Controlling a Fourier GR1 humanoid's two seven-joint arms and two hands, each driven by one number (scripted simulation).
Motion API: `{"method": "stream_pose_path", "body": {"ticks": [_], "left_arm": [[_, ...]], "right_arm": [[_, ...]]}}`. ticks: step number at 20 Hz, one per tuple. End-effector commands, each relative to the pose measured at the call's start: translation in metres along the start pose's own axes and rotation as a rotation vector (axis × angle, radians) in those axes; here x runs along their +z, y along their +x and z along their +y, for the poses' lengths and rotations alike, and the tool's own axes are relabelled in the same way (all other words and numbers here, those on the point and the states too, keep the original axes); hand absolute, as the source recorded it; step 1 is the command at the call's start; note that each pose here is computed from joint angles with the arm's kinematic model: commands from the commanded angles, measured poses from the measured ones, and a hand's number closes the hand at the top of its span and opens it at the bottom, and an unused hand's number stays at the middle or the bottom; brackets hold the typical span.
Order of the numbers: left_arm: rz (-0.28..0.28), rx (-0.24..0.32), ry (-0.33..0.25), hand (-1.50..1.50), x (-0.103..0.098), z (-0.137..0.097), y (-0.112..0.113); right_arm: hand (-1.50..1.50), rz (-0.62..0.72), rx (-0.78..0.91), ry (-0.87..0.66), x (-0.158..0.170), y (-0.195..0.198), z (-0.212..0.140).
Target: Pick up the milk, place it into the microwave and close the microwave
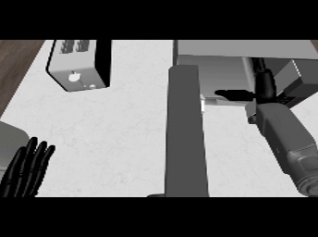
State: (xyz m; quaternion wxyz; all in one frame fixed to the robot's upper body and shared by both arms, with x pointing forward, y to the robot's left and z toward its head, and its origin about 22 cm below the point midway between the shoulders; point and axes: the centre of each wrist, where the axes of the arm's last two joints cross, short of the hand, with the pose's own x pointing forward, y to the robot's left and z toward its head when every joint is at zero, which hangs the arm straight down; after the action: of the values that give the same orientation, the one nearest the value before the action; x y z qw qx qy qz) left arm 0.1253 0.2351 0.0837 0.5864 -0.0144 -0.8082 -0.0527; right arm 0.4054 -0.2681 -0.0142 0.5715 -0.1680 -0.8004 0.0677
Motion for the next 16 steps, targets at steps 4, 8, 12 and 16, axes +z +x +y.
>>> {"method": "stream_pose_path", "body": {"ticks": [4,8,12,16], "left_arm": [[-0.007,-0.008,0.015,-1.5,0.002,-0.002,0.0],[0.009,0.007,0.026,-1.5,0.004,0.013,0.015],[0.01,0.015,-0.015,-1.5,0.003,-0.011,0.001],[0.033,0.031,-0.064,-1.5,0.009,-0.001,-0.011]], "right_arm": [[-1.5,0.142,-0.032,0.02,0.052,-0.037,-0.008],[-1.5,0.181,-0.088,0.053,0.103,-0.061,0.004],[-1.5,0.179,-0.178,0.039,0.123,-0.069,0.002],[-1.5,0.186,-0.232,0.043,0.151,-0.075,0.004]]}}
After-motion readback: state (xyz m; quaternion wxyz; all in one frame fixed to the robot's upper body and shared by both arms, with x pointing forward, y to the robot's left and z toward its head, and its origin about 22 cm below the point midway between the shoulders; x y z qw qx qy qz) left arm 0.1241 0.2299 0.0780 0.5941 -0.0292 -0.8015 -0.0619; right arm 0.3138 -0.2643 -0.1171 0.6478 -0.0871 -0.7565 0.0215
